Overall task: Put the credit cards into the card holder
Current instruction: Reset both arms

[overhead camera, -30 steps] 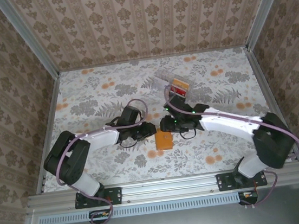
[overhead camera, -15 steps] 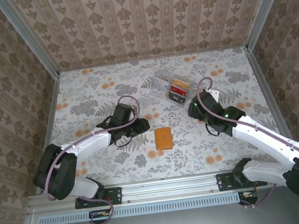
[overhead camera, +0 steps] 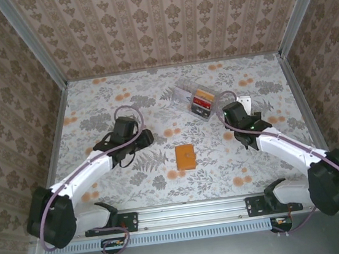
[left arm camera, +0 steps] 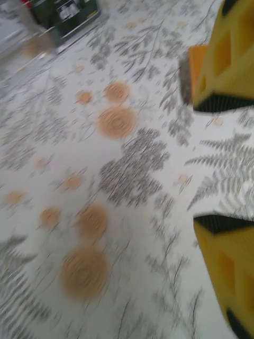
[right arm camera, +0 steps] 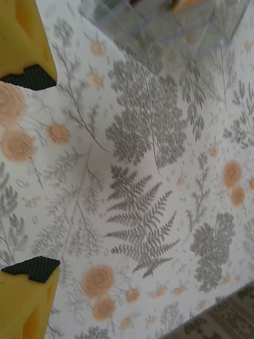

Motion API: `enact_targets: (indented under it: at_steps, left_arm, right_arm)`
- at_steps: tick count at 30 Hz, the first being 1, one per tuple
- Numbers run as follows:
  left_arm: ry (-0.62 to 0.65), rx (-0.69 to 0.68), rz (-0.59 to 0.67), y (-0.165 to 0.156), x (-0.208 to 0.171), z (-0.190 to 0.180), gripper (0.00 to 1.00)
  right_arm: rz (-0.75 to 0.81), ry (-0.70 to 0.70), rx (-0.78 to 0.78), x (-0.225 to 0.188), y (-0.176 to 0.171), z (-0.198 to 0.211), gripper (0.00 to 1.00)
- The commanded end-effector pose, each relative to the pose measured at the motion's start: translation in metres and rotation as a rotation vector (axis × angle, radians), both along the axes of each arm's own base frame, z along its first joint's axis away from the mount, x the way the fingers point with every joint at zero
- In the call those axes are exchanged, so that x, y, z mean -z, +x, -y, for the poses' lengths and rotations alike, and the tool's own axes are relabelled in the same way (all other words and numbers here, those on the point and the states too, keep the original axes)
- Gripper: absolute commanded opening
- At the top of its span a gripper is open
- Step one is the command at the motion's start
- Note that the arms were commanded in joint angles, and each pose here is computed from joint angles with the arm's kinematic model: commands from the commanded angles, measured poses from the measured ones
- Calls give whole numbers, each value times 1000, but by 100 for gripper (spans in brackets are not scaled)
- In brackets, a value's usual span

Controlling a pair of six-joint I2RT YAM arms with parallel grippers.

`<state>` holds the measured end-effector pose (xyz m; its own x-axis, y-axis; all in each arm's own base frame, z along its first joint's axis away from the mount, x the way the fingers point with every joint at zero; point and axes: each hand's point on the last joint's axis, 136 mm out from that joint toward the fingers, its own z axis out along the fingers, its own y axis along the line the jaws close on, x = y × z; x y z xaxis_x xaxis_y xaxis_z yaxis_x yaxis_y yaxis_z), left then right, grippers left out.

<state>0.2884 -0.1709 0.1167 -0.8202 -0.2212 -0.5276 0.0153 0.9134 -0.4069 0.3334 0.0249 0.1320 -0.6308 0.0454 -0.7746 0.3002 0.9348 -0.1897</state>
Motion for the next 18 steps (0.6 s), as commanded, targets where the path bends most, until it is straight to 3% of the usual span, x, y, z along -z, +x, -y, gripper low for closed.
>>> enact_targets:
  at_steps: [1, 7, 11, 15, 18]
  left_arm:
    - [180, -78, 76, 9, -8, -45, 65]
    - [329, -217, 163, 26, -21, -108, 85]
    - [413, -319, 183, 34, -26, -148, 98]
    - [477, -424, 193, 35, -29, -184, 99]
    - [562, -460, 277, 39, -39, -202, 100]
  right_arm:
    - [62, -116, -2, -16, 23, 17, 86]
    - [107, -129, -50, 18, 51, 27, 87]
    - [147, -135, -167, 22, 69, 14, 89]
    - [192, -53, -230, 25, 81, 15, 91]
    - [306, 17, -231, 19, 69, 24, 92]
